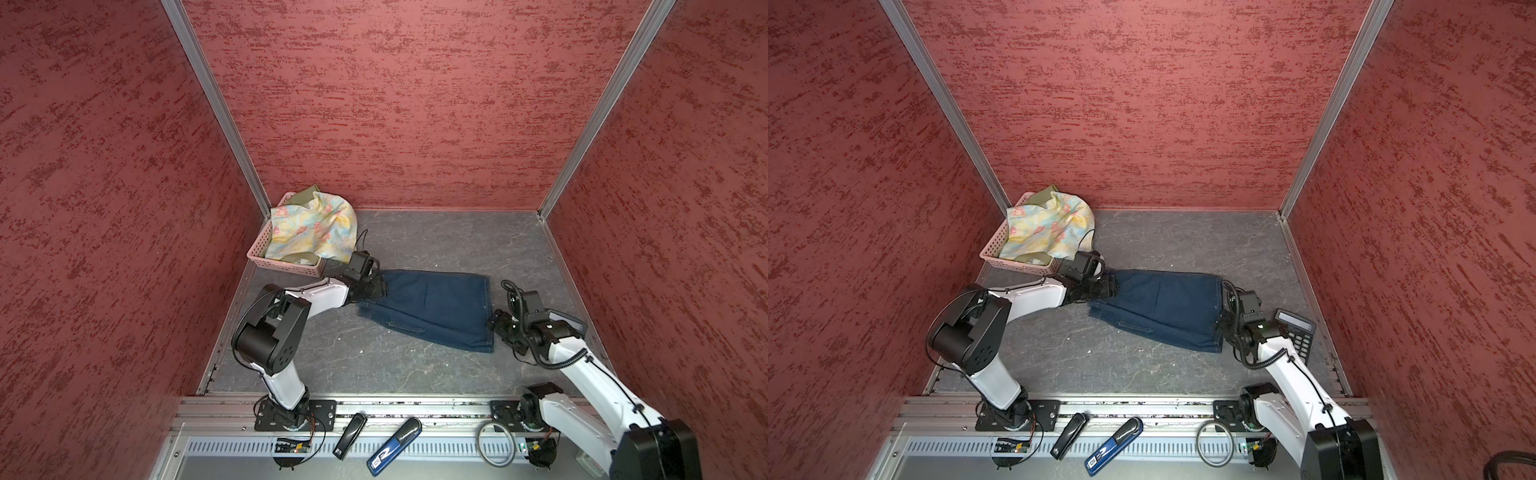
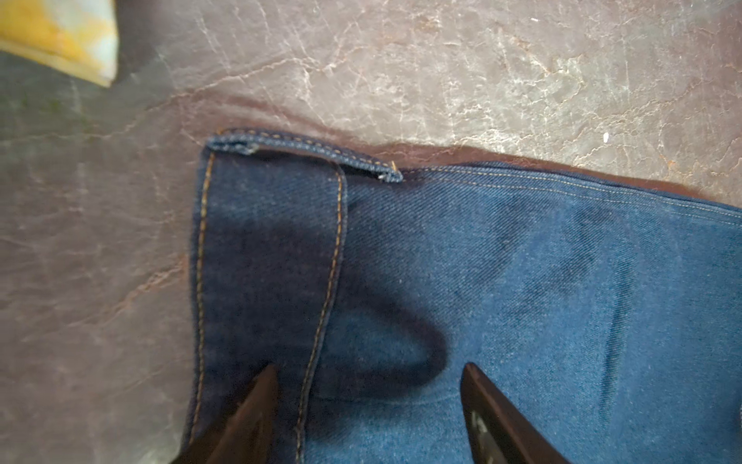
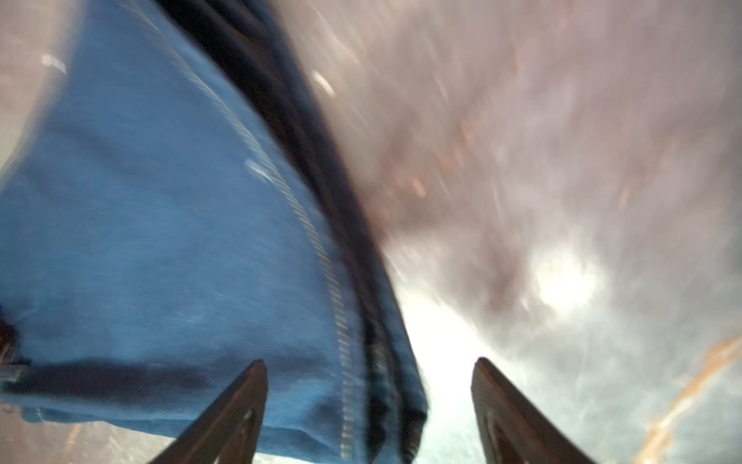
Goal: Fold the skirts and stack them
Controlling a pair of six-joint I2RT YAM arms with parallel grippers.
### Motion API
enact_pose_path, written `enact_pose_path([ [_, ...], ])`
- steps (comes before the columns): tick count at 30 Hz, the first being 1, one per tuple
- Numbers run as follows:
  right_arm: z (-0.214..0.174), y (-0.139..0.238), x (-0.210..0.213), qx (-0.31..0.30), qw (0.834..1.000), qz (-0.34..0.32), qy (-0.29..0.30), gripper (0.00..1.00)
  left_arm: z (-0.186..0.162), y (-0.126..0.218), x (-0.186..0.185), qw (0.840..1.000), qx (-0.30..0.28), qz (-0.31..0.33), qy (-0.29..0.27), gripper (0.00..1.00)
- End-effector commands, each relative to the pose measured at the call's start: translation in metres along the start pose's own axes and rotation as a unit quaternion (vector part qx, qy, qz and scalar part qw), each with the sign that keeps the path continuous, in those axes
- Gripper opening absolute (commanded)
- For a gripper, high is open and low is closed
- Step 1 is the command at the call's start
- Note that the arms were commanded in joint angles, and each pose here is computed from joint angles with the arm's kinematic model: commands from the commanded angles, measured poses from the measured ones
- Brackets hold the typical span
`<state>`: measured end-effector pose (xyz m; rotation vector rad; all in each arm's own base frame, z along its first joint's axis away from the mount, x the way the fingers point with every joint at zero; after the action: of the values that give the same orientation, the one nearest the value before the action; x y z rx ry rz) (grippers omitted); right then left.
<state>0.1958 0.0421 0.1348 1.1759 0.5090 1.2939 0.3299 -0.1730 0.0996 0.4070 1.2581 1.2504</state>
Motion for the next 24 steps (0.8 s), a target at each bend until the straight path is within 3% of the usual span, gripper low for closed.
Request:
enact_pose_path([
  [1, 0.012, 0.005, 0.005, -0.012, 1.000, -0.010, -0.004, 0.86, 0.003, 0.011, -0.003, 1.000, 0.007, 0.005, -0.003, 0.78],
  [9, -0.020, 0.005, -0.003, 0.033, 0.998, 0.016, -0.048, 0.86, 0.006, 0.024, -0.018, 0.999, -0.010, -0.007, -0.030, 0.80],
  [16, -0.043, -0.018, -0.002, 0.076, 0.992, 0.074, -0.075, 0.83, -0.020, 0.024, -0.066, 0.985, -0.033, -0.018, -0.167, 0.79],
  [24, -0.057, -0.039, -0.004, 0.095, 0.985, 0.102, -0.107, 0.80, -0.047, -0.002, -0.087, 0.969, 0.018, -0.028, -0.246, 0.74],
])
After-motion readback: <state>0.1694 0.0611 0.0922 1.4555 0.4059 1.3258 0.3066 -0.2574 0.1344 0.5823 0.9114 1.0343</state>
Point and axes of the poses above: each gripper's point midway between its finger pads, its own y axis back along the fingers, its own x axis along the line the jaws close on, z = x × y, the point moved 7 cm from there along y, back along the fingers, and after that the axes turned 15 degrees about y, right-handed, at the moved point
